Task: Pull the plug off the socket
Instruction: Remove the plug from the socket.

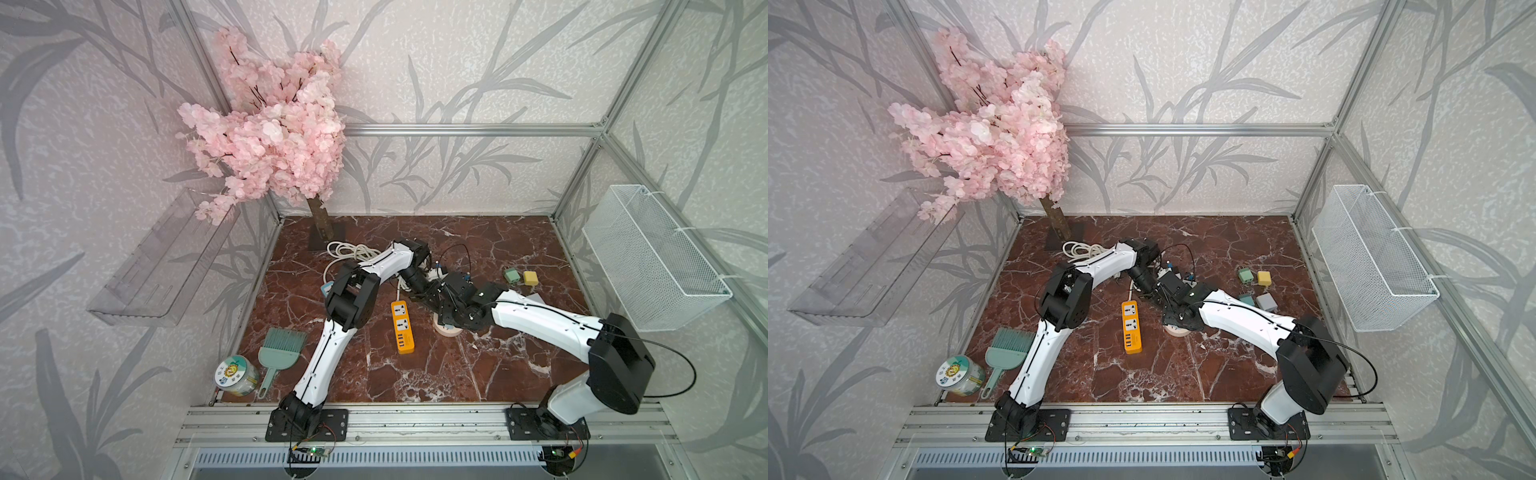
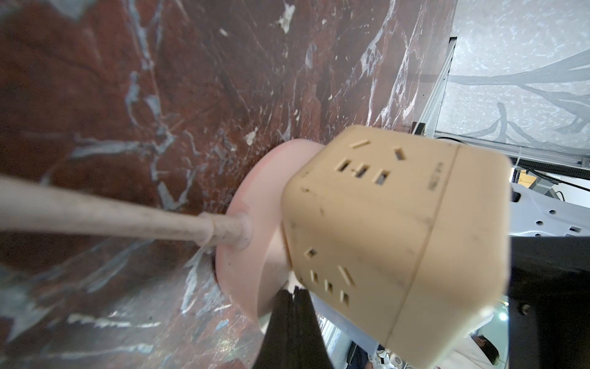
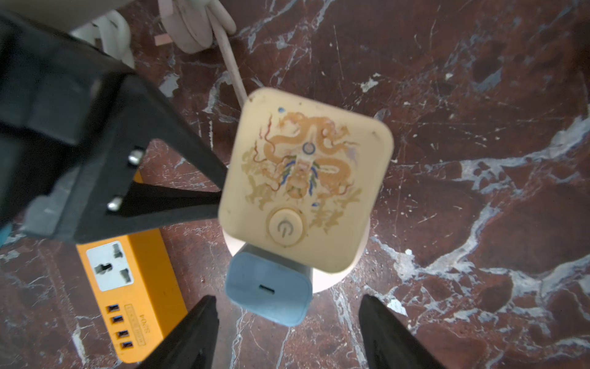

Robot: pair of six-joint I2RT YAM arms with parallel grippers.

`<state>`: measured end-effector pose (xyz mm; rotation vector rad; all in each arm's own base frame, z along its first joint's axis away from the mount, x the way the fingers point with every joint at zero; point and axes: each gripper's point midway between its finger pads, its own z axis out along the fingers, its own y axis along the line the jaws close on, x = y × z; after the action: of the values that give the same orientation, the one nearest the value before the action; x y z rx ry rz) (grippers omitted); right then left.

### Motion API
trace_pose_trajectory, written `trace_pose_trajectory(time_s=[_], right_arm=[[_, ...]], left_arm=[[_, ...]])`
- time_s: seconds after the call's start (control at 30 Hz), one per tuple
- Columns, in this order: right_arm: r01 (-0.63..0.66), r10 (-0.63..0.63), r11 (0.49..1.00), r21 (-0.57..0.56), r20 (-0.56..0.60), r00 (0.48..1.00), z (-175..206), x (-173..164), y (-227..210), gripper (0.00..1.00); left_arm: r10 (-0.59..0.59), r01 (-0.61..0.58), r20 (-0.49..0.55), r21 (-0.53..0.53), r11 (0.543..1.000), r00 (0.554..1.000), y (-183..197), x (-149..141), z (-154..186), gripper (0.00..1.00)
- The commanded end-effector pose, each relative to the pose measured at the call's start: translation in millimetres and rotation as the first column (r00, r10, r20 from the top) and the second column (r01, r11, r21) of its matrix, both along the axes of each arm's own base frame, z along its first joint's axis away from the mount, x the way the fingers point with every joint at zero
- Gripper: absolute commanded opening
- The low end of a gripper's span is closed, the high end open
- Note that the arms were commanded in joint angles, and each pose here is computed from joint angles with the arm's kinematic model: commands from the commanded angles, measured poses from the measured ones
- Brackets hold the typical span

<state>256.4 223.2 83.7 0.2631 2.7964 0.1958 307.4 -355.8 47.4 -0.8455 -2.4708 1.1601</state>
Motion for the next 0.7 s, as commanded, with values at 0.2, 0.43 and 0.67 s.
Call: trace_pose_trajectory(time_s=[0.2, 0.43, 0.67], right_arm=[[0.055, -0.054, 0.998, -0.016, 0.005, 0.999, -10.7, 10.5, 5.4, 0.71], [0.068, -0.068, 0.998, -0.014, 0.016, 0.998, -12.2, 16.0, 8.3, 0.67], [0.067, -0.067, 0.997, -0.023, 0.011, 0.998, -17.1, 17.7, 9.9, 0.62]], left_arm=[[-0.021, 0.023, -0.022, 0.063, 0.998, 1.0, 7.2, -4.5, -24.3, 0.0], [-0.02, 0.021, -0.023, 0.063, 0.998, 1.0, 7.2, -4.4, -24.8, 0.0], [-0.021, 0.023, -0.023, 0.065, 0.998, 0.999, 7.0, -4.8, -25.1, 0.0]])
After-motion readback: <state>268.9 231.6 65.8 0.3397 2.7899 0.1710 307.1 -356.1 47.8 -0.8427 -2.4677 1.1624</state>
